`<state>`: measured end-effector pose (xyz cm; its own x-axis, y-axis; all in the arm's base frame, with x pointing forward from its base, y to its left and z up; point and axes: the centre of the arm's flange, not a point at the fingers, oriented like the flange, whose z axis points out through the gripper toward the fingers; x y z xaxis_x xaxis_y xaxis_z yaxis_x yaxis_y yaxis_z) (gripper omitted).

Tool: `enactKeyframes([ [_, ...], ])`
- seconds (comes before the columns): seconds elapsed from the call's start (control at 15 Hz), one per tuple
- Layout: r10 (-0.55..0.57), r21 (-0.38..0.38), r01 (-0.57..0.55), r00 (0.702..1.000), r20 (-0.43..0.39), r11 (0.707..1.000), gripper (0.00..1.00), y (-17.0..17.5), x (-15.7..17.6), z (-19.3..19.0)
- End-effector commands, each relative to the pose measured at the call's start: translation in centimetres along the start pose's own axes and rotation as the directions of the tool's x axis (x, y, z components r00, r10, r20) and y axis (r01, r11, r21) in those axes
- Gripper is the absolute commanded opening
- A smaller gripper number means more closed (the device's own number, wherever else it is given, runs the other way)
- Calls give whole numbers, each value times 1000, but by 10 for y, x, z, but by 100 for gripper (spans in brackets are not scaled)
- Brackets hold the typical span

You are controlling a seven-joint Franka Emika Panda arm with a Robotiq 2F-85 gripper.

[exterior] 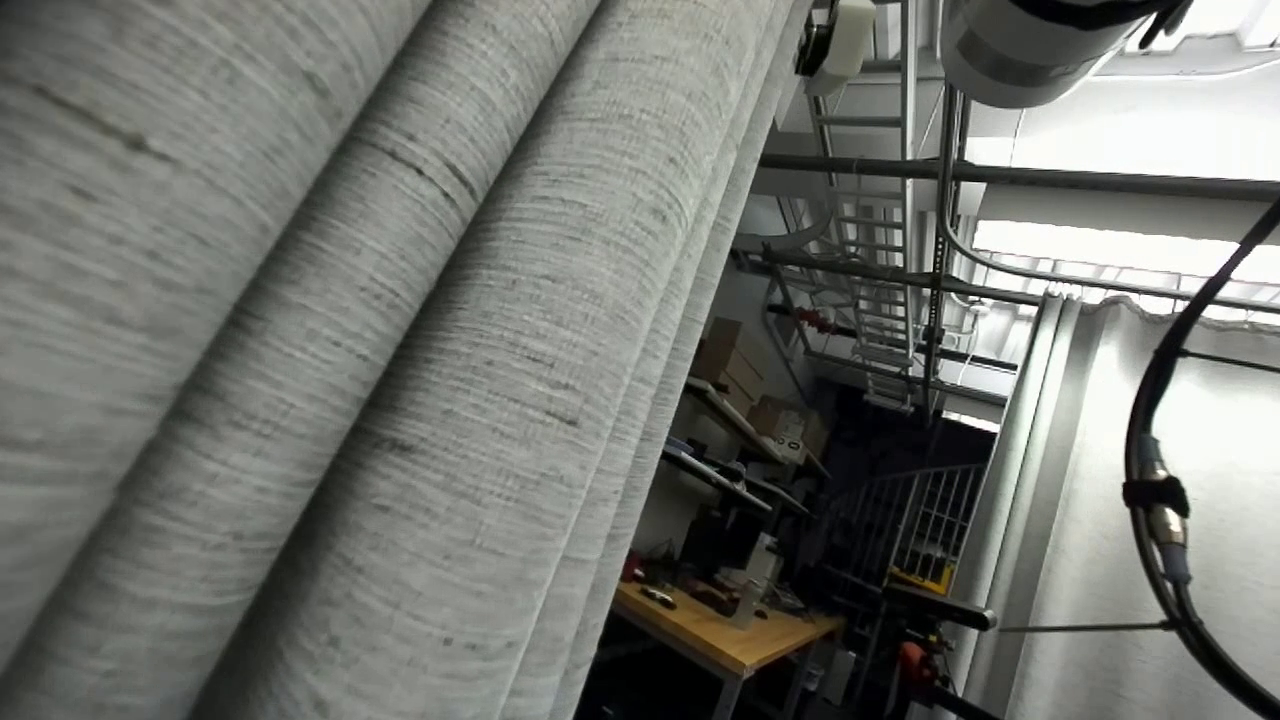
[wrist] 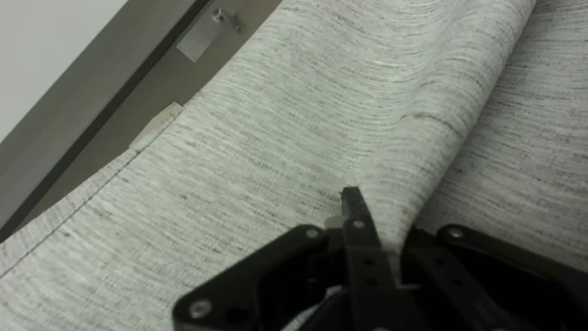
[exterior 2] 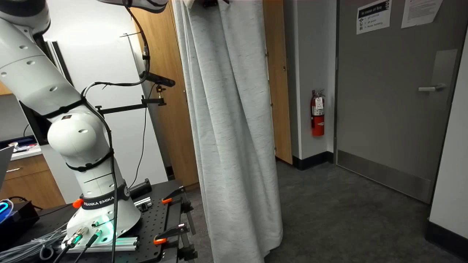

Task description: Slide the curtain to the left

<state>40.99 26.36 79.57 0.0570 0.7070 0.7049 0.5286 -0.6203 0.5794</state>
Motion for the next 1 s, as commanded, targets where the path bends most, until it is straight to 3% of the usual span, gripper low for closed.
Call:
enactKeyframes([
  [0.0,-99,133,95,995,29,987,0,-72,-12,14],
  [0.67,-166,207,171,985,-41,963,0,-132,4,0],
  [0.93,-175,216,192,980,-93,957,0,-151,12,-23],
])
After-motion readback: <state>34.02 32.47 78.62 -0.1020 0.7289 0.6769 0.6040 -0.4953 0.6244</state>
